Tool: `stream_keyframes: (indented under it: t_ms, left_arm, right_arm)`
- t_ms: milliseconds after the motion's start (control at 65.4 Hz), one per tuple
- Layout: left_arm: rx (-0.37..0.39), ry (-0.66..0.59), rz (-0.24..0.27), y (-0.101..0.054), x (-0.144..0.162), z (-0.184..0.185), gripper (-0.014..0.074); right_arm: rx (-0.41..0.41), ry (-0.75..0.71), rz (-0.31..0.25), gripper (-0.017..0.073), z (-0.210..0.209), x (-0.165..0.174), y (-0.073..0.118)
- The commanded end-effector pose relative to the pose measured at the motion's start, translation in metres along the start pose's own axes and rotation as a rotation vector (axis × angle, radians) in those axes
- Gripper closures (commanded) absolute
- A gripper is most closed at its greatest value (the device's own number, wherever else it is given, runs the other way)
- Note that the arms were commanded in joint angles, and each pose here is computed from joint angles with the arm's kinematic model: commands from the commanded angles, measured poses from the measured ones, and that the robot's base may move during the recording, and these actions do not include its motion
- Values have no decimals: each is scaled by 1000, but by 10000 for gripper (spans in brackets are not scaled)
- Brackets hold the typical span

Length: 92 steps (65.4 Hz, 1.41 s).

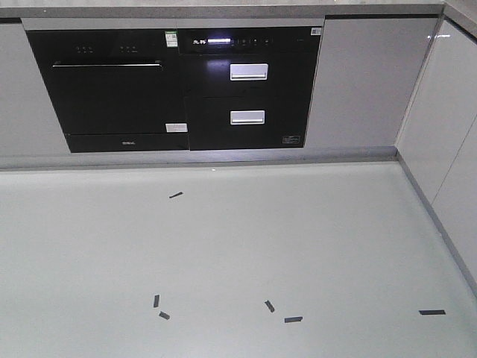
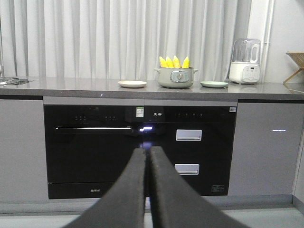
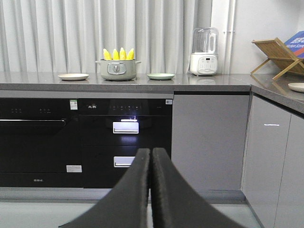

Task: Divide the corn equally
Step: 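Drive the base forward toward the counter with the pot and plates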

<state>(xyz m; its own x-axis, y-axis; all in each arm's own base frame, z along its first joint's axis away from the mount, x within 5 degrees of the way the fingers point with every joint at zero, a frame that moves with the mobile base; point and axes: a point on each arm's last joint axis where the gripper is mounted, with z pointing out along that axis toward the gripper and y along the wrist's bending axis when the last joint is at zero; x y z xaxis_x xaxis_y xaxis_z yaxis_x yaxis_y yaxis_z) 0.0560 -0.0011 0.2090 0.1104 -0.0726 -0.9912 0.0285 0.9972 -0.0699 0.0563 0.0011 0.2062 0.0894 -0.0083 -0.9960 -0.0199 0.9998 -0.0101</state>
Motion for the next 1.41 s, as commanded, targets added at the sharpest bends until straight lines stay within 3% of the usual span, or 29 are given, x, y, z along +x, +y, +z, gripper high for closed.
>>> stream_keyframes:
  t_ms: [0, 1392]
  left_arm:
    - [4, -107, -14, -1, -13, -2, 600]
    - [4, -107, -14, -1, -13, -2, 600]
  right_arm:
    - [10, -74, -15, 569, -1, -4, -1]
    - [10, -73, -15, 569, -1, -4, -1]
